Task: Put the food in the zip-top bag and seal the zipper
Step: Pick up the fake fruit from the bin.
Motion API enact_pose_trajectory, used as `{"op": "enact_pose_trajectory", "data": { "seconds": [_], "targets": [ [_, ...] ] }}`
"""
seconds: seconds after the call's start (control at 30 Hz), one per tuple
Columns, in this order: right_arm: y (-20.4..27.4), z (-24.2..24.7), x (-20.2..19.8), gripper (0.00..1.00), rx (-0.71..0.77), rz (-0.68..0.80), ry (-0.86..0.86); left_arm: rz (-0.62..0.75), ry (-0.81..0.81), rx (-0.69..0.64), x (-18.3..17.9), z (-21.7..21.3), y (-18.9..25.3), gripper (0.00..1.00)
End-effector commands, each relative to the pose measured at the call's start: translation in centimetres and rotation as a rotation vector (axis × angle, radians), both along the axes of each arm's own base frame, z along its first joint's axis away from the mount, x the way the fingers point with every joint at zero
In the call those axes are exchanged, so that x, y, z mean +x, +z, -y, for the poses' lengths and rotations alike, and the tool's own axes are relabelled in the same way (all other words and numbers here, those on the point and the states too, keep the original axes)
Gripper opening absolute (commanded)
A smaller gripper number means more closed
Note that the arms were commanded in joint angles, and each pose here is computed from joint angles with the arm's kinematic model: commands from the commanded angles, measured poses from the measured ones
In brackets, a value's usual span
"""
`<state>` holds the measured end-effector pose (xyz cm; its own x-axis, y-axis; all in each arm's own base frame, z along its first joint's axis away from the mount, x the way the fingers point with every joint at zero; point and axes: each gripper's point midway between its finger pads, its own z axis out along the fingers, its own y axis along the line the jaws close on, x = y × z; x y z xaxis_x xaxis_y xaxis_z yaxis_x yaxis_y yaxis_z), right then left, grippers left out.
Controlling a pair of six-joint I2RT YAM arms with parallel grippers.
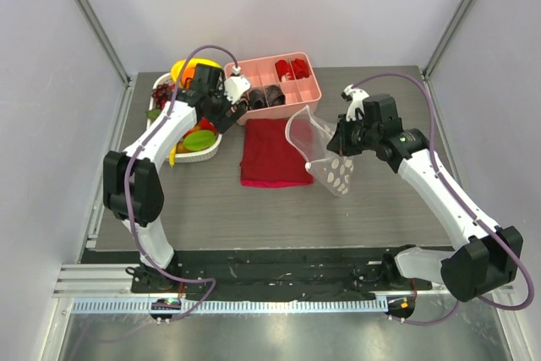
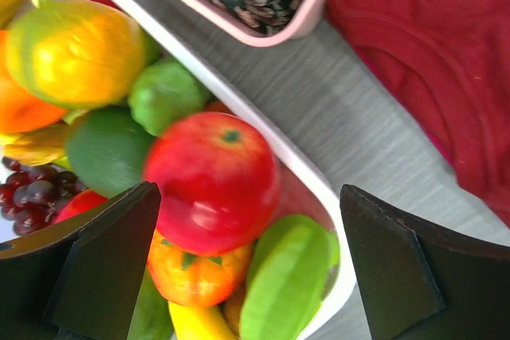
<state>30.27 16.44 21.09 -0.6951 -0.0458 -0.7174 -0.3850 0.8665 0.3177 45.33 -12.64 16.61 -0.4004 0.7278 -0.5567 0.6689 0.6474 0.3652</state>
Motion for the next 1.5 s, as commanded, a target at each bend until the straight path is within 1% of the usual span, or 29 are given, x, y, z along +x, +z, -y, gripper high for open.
{"op": "enact_pose_trajectory", "data": {
  "seconds": [0.0, 0.23, 0.47, 0.7, 0.83, 0.93, 0.97, 1.1, 1.2, 1.27, 1.43, 1.47],
  "targets": [
    [1.5, -0.4, 1.0, 0.01, 0.026, 0.054, 0.006, 0.045, 0.032, 0.066, 1.8, -1.1, 0.2, 1.0],
    [1.4, -0.4, 1.2, 0.01, 0.025, 0.05, 0.005, 0.035, 0.043, 0.093, 1.8, -2.0, -1.1, 1.0],
    [1.2, -0.3, 1.3, 0.01, 0.023, 0.046, 0.002, 0.023, 0.046, 0.092, 2.0, -2.4, -1.3, 0.91],
    [1.5, -0.4, 1.4, 0.01, 0.03, 0.047, 0.003, -0.004, 0.07, 0.105, 2.1, -3.0, -1.6, 0.91],
    [1.6, -0.5, 1.5, 0.01, 0.033, 0.047, 0.004, -0.01, 0.068, 0.085, 1.9, -2.8, -1.2, 0.84],
    [2.1, -0.6, 1.6, 0.01, 0.04, 0.059, 0.004, 0.019, 0.063, 0.057, 1.9, -2.5, 0.5, 0.77],
    [2.3, -0.7, 1.5, 0.01, 0.047, 0.059, 0.011, 0.023, 0.065, 0.048, 1.8, -2.4, 0.9, 0.72],
    [3.2, -1.2, 1.6, 0.01, 0.082, 0.064, 0.013, 0.068, 0.072, 0.019, 1.9, -2.3, 3.7, 0.61],
    [4.2, -1.9, 1.6, 0.01, 0.133, 0.065, 0.023, 0.092, 0.079, -0.009, 1.7, -2.1, 5.5, 0.58],
    [4.7, -2.4, 1.5, 0.01, 0.168, 0.06, 0.027, 0.102, 0.086, -0.058, 1.4, -1.6, 7.2, 0.57],
    [5.7, -3.4, 1.0, 0.01, 0.242, 0.049, 0.042, 0.113, 0.03, -0.242, -1.2, 0.9, 12.0, 0.57],
    [6.0, -3.6, 1.1, 0.01, 0.259, 0.052, 0.047, 0.108, -0.01, -0.304, -2.0, 2.0, 13.3, 0.57]
  ]
}}
